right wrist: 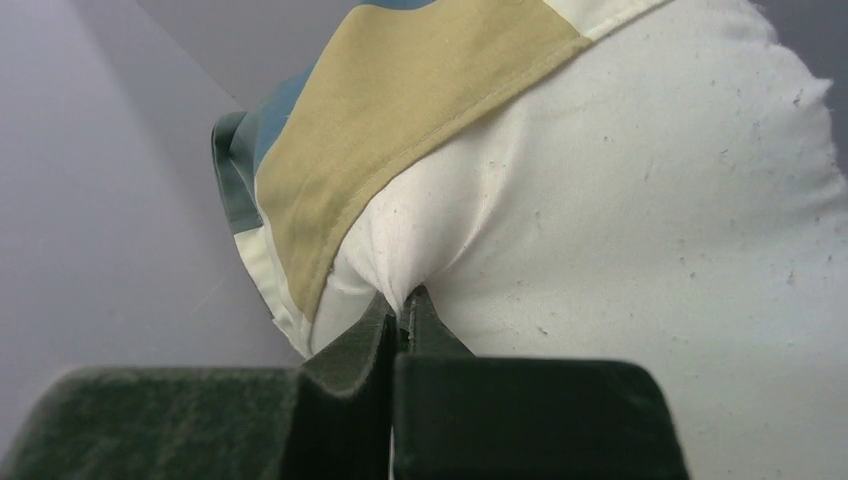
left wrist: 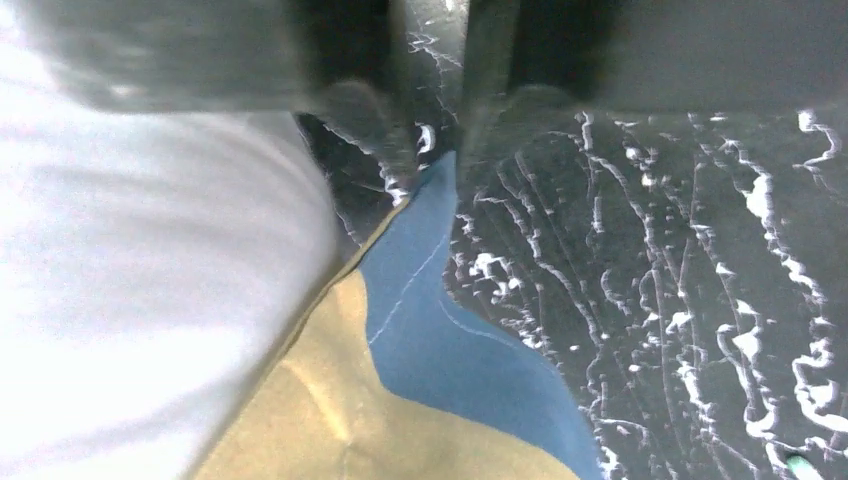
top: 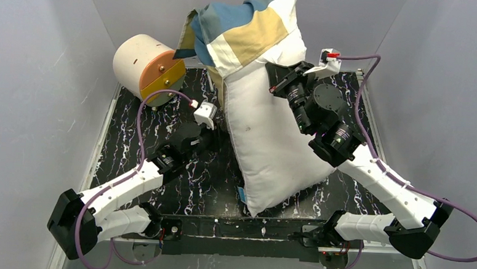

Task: Put the pillow into the pillowcase
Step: Stuff the pillow into the pillowcase.

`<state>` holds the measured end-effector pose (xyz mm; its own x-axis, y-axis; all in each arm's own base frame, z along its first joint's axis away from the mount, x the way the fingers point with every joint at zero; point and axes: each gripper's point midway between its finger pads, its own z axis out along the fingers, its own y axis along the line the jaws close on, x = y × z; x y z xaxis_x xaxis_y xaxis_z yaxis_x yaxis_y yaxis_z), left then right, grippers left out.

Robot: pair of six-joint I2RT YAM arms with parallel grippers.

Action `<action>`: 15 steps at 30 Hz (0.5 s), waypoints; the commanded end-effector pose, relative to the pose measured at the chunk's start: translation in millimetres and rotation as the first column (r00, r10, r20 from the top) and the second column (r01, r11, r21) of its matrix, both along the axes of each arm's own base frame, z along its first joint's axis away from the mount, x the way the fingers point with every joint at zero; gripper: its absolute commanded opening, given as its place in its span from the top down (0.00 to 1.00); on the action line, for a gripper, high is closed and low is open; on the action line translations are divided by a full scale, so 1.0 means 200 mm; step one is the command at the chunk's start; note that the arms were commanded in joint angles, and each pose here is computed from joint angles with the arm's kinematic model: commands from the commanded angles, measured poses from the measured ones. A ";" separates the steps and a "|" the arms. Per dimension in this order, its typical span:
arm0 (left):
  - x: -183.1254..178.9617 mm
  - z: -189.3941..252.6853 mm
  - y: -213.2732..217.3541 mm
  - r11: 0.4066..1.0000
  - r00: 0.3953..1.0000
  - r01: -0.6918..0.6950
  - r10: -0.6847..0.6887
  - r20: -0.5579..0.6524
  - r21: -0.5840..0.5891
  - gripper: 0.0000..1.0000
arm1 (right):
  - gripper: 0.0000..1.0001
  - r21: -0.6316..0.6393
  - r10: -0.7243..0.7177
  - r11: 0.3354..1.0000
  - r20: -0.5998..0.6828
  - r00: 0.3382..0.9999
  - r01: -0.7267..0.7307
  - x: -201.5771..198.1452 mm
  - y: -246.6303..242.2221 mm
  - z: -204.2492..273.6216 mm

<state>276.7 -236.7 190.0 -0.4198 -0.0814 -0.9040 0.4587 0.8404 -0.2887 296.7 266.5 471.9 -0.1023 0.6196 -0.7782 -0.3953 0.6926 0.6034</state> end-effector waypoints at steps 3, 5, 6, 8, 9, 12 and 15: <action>-0.16 0.33 -0.13 0.950 0.983 0.181 -0.164 0.087 -0.256 1.00 | 0.99 0.411 -0.154 0.911 0.257 0.954 0.036 -0.11 -0.28 0.65; -0.27 0.29 -0.13 0.920 0.973 0.229 -0.223 0.056 -0.319 1.00 | 0.99 0.439 -0.172 0.897 0.258 0.951 0.044 -0.09 -0.28 0.61; -0.32 0.28 -0.12 0.909 0.969 0.244 -0.243 0.044 -0.338 1.00 | 0.99 0.443 -0.176 0.896 0.255 0.951 0.047 -0.08 -0.27 0.59; -0.39 0.26 -0.10 0.893 0.963 0.259 -0.268 0.029 -0.368 1.00 | 0.99 0.448 -0.194 0.891 0.236 0.952 0.071 -0.04 -0.26 0.56; -0.41 0.25 -0.09 0.889 0.959 0.271 -0.281 0.026 -0.370 1.00 | 0.99 0.454 -0.211 0.886 0.221 0.952 0.092 -0.02 -0.26 0.54; -0.46 0.28 -0.08 0.883 0.946 0.313 -0.322 0.036 -0.349 1.00 | 0.99 0.461 -0.240 0.878 0.186 0.953 0.132 0.03 -0.25 0.49; -0.47 0.36 -0.07 0.890 0.945 0.321 -0.323 0.051 -0.324 1.00 | 0.99 0.446 -0.206 0.888 0.157 0.966 0.117 0.05 -0.22 0.43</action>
